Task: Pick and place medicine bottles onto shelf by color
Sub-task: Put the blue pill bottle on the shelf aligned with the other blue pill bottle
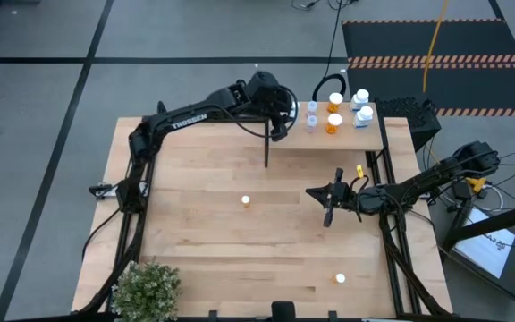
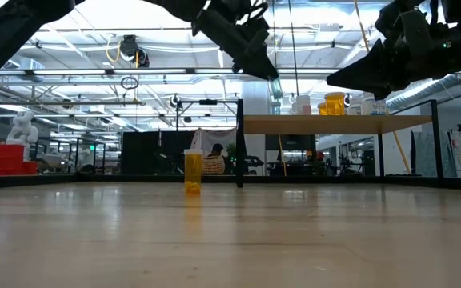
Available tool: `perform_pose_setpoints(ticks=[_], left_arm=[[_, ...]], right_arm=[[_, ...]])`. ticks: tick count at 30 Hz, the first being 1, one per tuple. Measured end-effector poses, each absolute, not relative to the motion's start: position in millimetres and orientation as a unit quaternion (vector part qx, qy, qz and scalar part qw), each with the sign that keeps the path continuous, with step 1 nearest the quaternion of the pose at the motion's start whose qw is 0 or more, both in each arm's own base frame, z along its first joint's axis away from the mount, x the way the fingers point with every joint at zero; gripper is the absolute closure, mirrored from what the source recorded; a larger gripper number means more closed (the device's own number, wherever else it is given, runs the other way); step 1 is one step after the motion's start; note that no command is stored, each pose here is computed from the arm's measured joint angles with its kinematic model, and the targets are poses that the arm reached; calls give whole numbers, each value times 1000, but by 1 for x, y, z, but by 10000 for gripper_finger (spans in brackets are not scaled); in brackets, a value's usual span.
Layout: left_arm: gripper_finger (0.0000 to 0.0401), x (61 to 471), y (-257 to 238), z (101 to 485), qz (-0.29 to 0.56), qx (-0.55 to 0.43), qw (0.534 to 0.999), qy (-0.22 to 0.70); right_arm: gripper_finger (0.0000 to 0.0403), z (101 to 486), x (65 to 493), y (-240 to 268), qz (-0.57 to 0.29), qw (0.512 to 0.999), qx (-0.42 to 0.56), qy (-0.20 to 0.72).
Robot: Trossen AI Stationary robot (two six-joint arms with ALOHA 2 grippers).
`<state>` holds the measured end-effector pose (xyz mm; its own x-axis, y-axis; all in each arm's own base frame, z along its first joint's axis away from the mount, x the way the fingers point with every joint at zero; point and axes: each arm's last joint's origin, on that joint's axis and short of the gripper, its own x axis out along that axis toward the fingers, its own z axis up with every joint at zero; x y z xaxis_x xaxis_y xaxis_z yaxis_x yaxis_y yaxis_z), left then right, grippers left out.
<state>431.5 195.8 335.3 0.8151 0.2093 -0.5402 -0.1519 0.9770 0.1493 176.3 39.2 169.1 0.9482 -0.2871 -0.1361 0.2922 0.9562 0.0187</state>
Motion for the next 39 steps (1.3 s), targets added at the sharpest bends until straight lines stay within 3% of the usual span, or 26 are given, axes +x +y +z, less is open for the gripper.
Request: perform_pose_setpoints(ticks=[39], left_arm=[[274,453,192,301,77,87,941,319]], right_arm=[[399,170,176,39,-146,987,15,61]])
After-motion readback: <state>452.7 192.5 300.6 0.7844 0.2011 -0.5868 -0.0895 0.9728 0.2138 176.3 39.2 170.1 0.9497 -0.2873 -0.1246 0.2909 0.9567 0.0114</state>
